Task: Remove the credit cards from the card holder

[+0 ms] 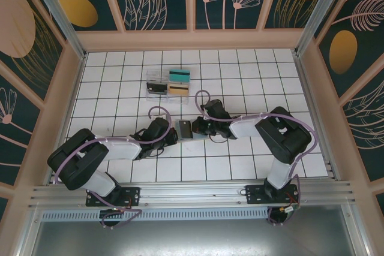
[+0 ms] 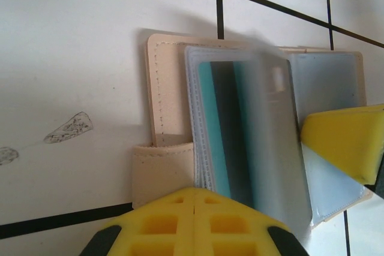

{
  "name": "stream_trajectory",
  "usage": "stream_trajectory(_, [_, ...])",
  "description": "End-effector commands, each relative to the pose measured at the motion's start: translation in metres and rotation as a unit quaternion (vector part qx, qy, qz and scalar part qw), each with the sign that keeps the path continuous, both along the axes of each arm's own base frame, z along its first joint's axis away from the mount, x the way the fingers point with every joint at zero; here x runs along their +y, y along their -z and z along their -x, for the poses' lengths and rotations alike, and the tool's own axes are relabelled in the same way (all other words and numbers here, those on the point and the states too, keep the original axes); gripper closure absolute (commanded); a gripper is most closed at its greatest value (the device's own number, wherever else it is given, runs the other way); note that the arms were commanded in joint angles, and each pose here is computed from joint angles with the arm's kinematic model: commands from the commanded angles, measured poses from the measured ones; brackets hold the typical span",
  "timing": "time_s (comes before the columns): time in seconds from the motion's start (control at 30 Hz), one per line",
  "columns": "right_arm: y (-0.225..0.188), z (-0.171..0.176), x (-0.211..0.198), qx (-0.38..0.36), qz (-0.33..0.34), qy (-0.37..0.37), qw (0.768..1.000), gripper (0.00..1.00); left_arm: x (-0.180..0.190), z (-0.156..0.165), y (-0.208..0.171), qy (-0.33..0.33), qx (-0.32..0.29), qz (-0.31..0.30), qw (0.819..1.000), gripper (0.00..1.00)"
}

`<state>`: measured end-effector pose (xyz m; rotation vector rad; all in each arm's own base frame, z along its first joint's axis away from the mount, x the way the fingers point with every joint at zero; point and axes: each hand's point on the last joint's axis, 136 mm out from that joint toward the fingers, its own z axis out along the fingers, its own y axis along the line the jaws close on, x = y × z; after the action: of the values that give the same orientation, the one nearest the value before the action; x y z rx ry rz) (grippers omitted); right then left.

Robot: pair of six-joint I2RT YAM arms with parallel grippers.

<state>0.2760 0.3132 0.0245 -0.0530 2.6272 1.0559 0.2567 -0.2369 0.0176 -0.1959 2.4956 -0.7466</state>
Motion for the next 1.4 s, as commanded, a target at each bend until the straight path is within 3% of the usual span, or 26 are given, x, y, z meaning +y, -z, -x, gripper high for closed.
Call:
stream_trajectory(0.0, [0.000, 0.003, -0.013, -0.001, 0.008, 0.004, 1.000, 1.00, 0.012, 0.005, 0.016, -0.014, 0.023, -0.026, 0.999, 1.00])
stream_trajectory(0.23, [-0.005, 0.003, -0.018, -0.006, -0.004, 0.005, 1.000, 1.00, 0.012, 0.005, 0.015, -0.012, 0.022, -0.027, 0.999, 1.00])
stream_trajectory(0.4, [-0.019, 0.008, -0.001, -0.018, -0.033, -0.025, 0.999, 0.81, 0.011, 0.005, 0.015, -0.011, 0.022, -0.026, 0.999, 1.00])
stream_trajectory(0.5, [-0.023, 0.007, 0.008, -0.021, -0.039, -0.035, 0.998, 0.77, 0.010, 0.004, 0.015, -0.011, 0.022, -0.025, 0.999, 1.00])
stream_trajectory(1.1, [-0.001, 0.008, 0.018, 0.014, -0.027, -0.044, 0.999, 0.76, 0.008, 0.004, 0.014, -0.007, 0.021, -0.022, 1.000, 1.00])
stream_trajectory(1.37, [-0.002, 0.009, 0.019, 0.012, -0.028, -0.043, 0.999, 0.88, 0.009, 0.004, 0.014, -0.007, 0.022, -0.023, 0.999, 1.00])
